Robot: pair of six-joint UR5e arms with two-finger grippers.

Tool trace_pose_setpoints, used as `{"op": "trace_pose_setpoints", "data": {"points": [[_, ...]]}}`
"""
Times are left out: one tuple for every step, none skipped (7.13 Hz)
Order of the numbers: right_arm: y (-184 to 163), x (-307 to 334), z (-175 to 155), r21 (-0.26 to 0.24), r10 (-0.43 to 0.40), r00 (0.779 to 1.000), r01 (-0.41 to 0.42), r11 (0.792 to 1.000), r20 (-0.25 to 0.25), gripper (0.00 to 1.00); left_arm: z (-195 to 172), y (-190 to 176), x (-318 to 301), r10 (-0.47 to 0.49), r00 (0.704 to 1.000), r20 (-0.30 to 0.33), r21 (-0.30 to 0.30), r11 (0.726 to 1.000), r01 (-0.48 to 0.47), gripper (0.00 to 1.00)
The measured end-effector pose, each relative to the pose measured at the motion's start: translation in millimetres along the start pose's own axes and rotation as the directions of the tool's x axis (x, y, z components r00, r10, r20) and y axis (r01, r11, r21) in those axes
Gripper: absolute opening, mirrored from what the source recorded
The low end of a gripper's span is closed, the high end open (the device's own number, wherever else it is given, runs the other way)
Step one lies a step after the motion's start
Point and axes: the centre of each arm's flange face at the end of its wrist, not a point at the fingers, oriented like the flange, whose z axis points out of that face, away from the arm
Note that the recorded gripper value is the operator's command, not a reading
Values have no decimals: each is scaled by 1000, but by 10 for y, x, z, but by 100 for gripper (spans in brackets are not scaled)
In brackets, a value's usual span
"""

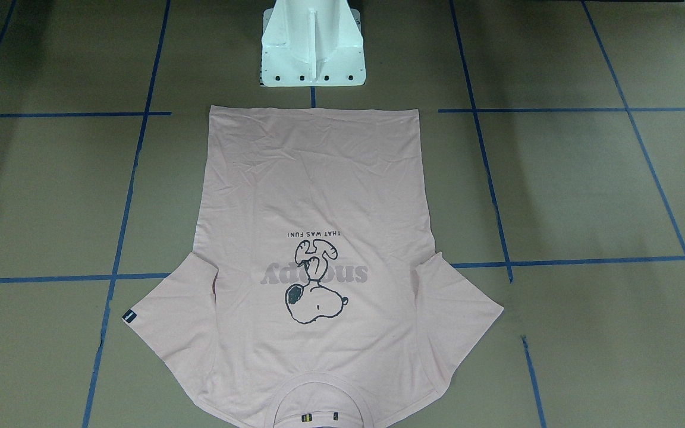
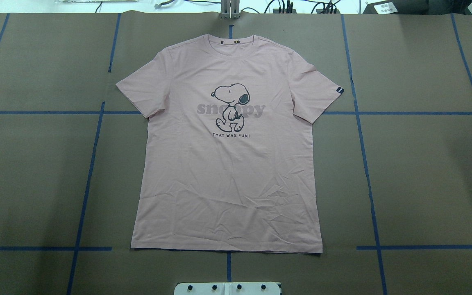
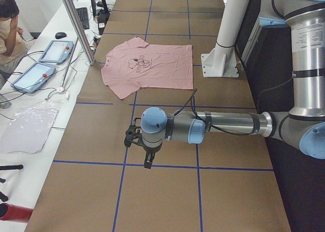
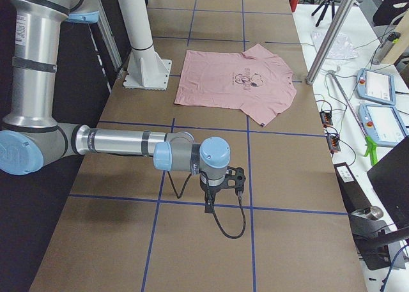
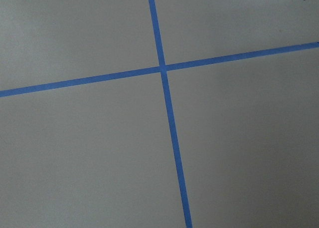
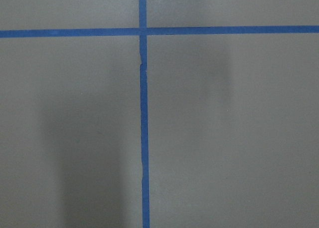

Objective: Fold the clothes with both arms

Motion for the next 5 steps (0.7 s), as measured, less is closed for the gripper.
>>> {"op": "trace_pose_setpoints", "data": {"points": [[-1,-3,0,0,-1,1000,1,1000,0,100,-2,-4,2,1,1000,0,1,1000,-1,100],[-5,-22,-18,4,-5,1000,5,1000,0,100,-5,-11,5,3,1000,0,2,1000,-3,100],[-20,-64,-61,16,-16,1000,16,1000,3,100,-6,-14,5,5,1000,1,2,1000,-5,100],[-51,-139,-104,39,-44,999,43,998,7,100,-6,-20,3,12,1000,2,8,1000,-12,100],[-110,-258,-136,84,-105,994,105,991,6,100,-15,-39,12,28,1000,4,23,999,-28,100]]}}
